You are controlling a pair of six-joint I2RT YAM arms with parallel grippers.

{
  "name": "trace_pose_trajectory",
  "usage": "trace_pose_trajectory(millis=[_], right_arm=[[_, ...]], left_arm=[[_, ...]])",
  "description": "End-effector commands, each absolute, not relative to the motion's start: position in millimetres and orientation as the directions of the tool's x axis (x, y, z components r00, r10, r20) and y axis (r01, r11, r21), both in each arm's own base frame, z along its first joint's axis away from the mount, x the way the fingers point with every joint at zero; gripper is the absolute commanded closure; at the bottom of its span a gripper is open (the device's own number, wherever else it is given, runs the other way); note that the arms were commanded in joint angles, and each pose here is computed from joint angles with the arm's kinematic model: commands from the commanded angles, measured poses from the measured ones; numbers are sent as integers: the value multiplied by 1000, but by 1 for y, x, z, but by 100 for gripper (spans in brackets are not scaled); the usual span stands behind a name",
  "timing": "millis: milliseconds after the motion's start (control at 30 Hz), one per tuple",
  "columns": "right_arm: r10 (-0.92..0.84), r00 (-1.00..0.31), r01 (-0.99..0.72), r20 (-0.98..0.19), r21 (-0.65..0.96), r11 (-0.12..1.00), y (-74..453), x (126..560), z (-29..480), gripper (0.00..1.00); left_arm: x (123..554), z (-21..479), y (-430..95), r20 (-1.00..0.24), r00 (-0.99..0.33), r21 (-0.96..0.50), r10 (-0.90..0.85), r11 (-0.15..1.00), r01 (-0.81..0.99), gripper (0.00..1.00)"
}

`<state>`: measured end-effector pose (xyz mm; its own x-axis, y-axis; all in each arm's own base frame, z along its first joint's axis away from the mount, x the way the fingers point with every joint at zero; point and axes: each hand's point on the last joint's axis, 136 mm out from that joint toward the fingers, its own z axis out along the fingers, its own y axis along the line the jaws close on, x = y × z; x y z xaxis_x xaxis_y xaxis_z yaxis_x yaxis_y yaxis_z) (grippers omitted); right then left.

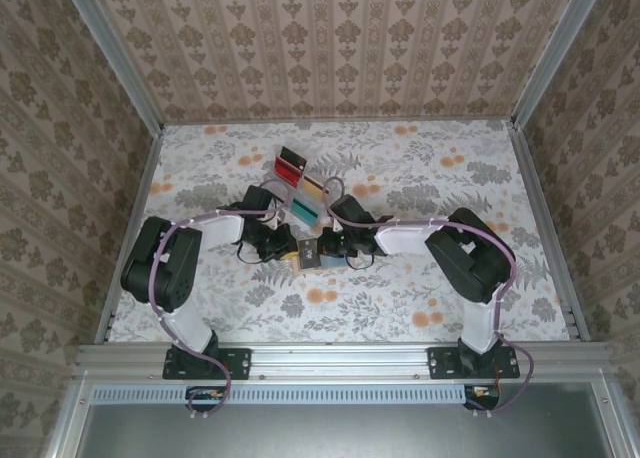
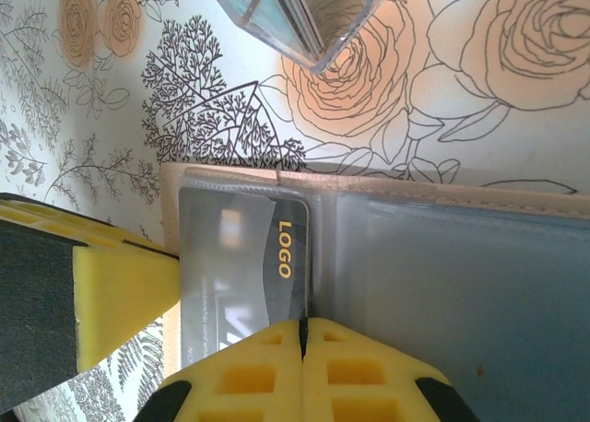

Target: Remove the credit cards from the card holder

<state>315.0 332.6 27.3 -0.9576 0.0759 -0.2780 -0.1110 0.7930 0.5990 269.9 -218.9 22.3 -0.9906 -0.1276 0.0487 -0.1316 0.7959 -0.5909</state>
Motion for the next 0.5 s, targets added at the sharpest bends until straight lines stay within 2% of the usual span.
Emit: trace_pose_trajectory(millis=[0,267,467], right_arm=[[101,-949,-105,-299,601,792,327,314,38,97],[132,-941,-80,-312,582,809,309,313,37,97],[72,-967,-122,-243,697,707,342,302,45,84]], left_arm=[[268,16,-211,56,-992,-555,-114,822,-126,88],[271,21,-206,44,-993,-563,-111,818,-117,85],[275,26,-210,34,-996,-574,-87,814,-90,85]])
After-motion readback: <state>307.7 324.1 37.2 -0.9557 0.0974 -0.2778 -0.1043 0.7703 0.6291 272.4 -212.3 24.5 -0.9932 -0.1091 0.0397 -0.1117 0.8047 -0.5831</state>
